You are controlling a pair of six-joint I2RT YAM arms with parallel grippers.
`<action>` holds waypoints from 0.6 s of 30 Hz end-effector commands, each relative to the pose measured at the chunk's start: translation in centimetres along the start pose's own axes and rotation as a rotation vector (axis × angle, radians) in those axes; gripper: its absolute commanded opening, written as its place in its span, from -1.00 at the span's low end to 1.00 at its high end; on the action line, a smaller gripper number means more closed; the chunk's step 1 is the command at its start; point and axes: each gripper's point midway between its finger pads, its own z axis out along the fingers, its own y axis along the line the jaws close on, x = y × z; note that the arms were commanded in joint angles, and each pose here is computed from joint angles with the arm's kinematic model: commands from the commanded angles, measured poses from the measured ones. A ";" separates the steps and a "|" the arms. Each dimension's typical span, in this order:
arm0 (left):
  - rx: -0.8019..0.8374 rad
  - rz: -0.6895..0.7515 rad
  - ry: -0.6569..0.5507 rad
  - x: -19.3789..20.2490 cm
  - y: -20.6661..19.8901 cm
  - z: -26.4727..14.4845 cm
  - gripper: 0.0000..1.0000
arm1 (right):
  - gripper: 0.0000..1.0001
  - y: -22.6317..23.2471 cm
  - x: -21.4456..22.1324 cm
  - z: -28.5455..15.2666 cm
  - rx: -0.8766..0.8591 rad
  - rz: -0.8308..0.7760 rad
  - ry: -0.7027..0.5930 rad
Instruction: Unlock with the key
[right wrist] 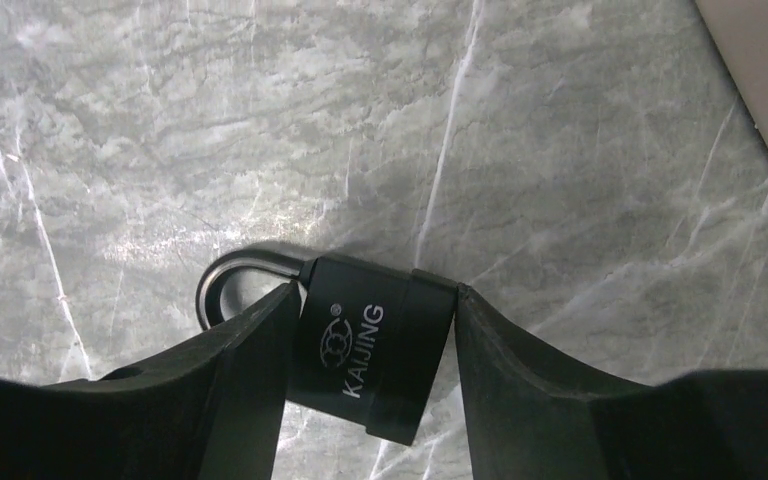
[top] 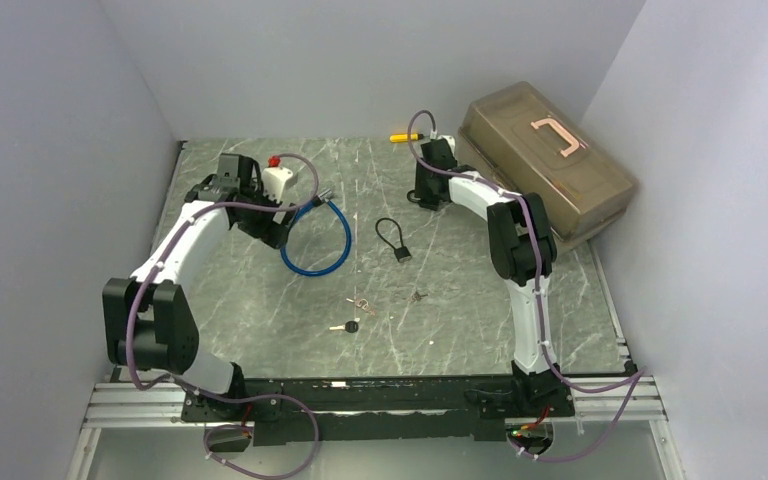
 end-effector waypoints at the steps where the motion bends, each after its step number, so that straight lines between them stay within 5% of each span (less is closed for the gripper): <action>1: -0.078 0.013 -0.083 -3.7 1.8 0.7 0.98 | 0.06 0.9 -0.1 -0.1 -0.030 0.023 0.003; 9: -0.101 -0.033 -0.041 -4.9 2.9 4.3 0.97 | 0.00 4.3 4.9 -3.5 -0.084 0.003 0.050; 18: -0.170 0.058 0.064 -0.7 2.0 7.0 0.97 | 0.01 7.8 11.8 -9.3 -0.125 0.000 0.084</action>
